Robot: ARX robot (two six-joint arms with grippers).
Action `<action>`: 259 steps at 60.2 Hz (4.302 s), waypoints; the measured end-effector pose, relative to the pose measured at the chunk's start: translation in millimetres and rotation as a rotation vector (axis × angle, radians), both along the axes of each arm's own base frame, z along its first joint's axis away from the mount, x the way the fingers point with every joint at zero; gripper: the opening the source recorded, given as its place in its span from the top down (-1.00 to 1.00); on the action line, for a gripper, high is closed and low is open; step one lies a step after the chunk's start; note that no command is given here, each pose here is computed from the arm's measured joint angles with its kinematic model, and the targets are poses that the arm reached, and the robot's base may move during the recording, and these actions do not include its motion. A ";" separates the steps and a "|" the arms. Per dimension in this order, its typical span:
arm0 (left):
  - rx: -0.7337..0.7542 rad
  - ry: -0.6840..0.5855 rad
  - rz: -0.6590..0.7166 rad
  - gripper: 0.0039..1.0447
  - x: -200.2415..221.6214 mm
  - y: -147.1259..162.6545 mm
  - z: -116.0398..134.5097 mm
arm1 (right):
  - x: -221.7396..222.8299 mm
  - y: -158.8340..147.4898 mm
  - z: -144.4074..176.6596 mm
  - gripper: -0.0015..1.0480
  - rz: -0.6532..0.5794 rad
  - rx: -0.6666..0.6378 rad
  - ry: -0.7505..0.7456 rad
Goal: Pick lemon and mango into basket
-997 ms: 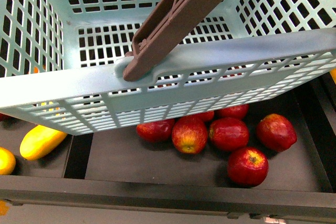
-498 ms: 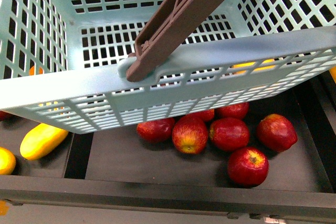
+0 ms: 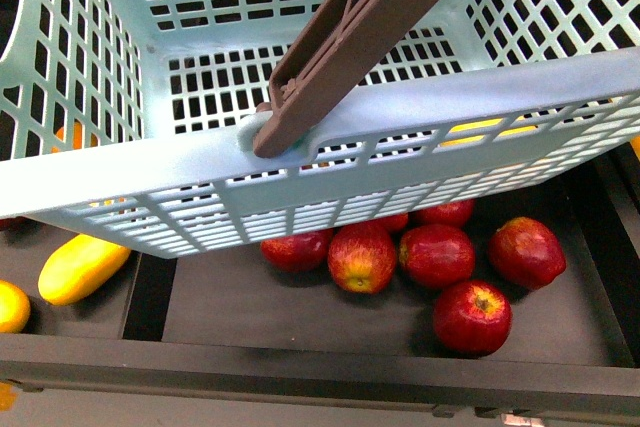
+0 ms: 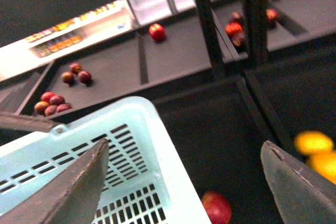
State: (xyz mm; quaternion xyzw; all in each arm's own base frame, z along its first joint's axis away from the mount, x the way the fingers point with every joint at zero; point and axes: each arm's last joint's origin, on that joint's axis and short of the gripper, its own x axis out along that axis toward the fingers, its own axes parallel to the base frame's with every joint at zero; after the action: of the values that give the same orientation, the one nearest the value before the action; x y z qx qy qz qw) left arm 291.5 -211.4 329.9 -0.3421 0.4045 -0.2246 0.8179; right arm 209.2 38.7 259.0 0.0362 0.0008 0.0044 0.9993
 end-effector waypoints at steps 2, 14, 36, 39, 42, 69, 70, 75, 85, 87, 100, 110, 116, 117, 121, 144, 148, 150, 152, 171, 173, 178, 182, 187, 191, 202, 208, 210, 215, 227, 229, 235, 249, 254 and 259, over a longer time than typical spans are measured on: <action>0.002 -0.002 0.002 0.91 0.1 0.1 0.0 | -4.2 -2.8 -5.7 0.13 0.001 -0.017 0.001; 0.005 -0.004 0.006 0.91 0.1 0.1 0.0 | -24.7 -15.4 -31.3 0.73 -0.005 -0.053 0.008; 0.003 -0.003 0.003 0.91 0.0 0.0 0.0 | -55.4 -33.2 -62.5 0.96 0.017 -0.067 0.005; 0.004 -0.003 0.003 0.91 0.0 0.0 0.0 | -58.6 -36.6 -65.1 0.96 -0.001 -0.067 0.005; 0.003 -0.003 0.004 0.91 0.1 0.1 0.0 | -61.7 -38.2 -68.1 0.96 -0.010 -0.067 0.006; 0.005 -0.004 0.006 0.91 0.2 0.2 0.0 | -65.9 -38.3 -71.3 -0.29 -0.007 -0.068 0.003; 0.005 -0.004 0.007 0.91 0.2 0.2 0.0 | -65.9 -38.3 -71.3 -0.36 -0.007 -0.068 0.003; 0.005 -0.004 0.003 0.91 -0.5 -0.8 0.0 | -66.0 -38.4 -71.4 -0.62 -0.010 -0.068 0.003; -0.010 0.008 -0.024 0.91 -2.8 -3.7 0.1 | -66.3 -38.7 -71.0 -0.83 -0.011 -0.068 0.000; -0.009 0.008 -0.018 0.91 -2.5 -3.2 0.0 | -66.2 -38.6 -71.0 -0.83 -0.011 -0.068 0.000; 0.002 -0.001 0.002 0.91 -0.8 -1.3 -0.1 | -66.2 -38.6 -71.4 -0.83 -0.010 -0.068 0.002; 0.011 -0.005 0.015 0.91 1.1 0.7 -1.1 | -66.5 -38.6 -71.8 -0.83 -0.009 -0.068 0.002; 0.010 -0.001 0.008 0.91 1.4 0.2 -2.0 | -66.2 -38.7 -72.5 -0.83 -0.010 -0.068 0.007; 0.007 0.002 0.006 0.91 1.3 0.1 -2.0 | -66.3 -38.7 -72.4 -0.83 -0.010 -0.068 0.007; 0.003 0.005 -0.001 0.91 1.1 -0.2 -1.9 | -66.6 -38.6 -72.0 -0.83 -0.007 -0.068 0.003; 0.013 -0.002 0.009 0.91 1.4 -0.5 -2.5 | -66.5 -38.6 -72.2 -0.83 -0.009 -0.068 0.004; 0.012 -0.001 0.008 0.91 1.3 -0.5 -2.5 | -66.5 -38.6 -72.2 -0.83 -0.009 -0.068 0.005; 0.010 0.001 0.006 0.91 1.3 -0.6 -2.5 | -66.5 -38.6 -72.2 -0.83 -0.009 -0.068 0.005; 0.010 0.001 0.005 0.91 1.3 -0.6 -2.5 | -66.5 -38.6 -72.2 -0.83 -0.009 -0.068 0.005; 0.009 0.002 0.005 0.91 1.2 -0.7 -2.5 | -66.4 -38.6 -72.1 -0.83 -0.008 -0.068 0.004; 0.010 0.001 0.006 0.91 1.2 -0.7 -2.5 | -66.5 -38.6 -72.2 -0.83 -0.009 -0.068 0.005; 0.012 -0.001 0.019 0.91 3.5 2.5 -2.5 | -66.4 -38.3 -72.3 -0.83 0.000 -0.069 0.005; 0.016 -0.003 0.039 0.91 5.6 5.4 -2.5 | -66.5 -38.3 -72.1 -0.83 0.001 -0.069 0.004; 0.029 -0.015 0.041 0.91 5.6 5.4 -2.4 | -61.7 -38.7 -73.3 -0.83 -0.140 0.008 0.143; 0.029 -0.015 0.032 0.91 5.1 4.7 -2.7 | -53.4 -45.6 -71.6 -0.83 -0.329 0.105 0.300; 0.015 -0.003 0.015 0.91 3.2 2.1 -2.6 | -15.3 -87.5 -70.5 -0.83 -0.491 0.338 0.350; 0.008 0.002 0.000 0.91 1.8 0.3 -2.6 | 15.1 -120.2 -76.5 -0.83 -0.545 0.400 0.393; 0.006 0.004 -0.003 0.91 1.4 -0.3 -2.6 | 27.3 -131.1 -85.4 -0.83 -0.558 0.417 0.432; 0.003 0.006 -0.007 0.91 0.6 -1.3 -2.6 | 50.6 -146.7 -110.0 -0.83 -0.578 0.453 0.533; 0.014 -0.002 0.013 0.91 1.6 -0.1 -2.6 | 100.6 -165.2 -186.3 -0.83 -0.613 0.513 0.758; 0.015 -0.003 0.014 0.91 2.0 0.4 -2.6 | 106.6 -164.5 -202.9 -0.83 -0.614 0.519 0.802; 0.013 -0.001 0.010 0.91 1.9 0.3 -2.6 | 119.5 -158.3 -239.7 -0.83 -0.604 0.517 0.900; 0.007 0.003 0.002 0.91 1.5 -0.2 -2.6 | 141.4 -151.4 -275.1 -0.83 -0.605 0.548 0.971; 0.009 0.002 0.005 0.91 1.6 -0.1 -2.6 | 148.4 -149.9 -282.8 -0.83 -0.611 0.567 0.983; 0.010 0.001 0.007 0.91 1.7 0.0 -2.6 | 153.6 -149.0 -288.2 -0.83 -0.614 0.578 0.987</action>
State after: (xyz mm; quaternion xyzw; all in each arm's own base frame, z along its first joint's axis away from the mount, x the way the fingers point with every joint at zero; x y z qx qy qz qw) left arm 293.2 -211.4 327.3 -0.3395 0.4048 -0.2192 0.8203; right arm 362.8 -110.2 -29.2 0.2999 0.4484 -0.2987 0.7873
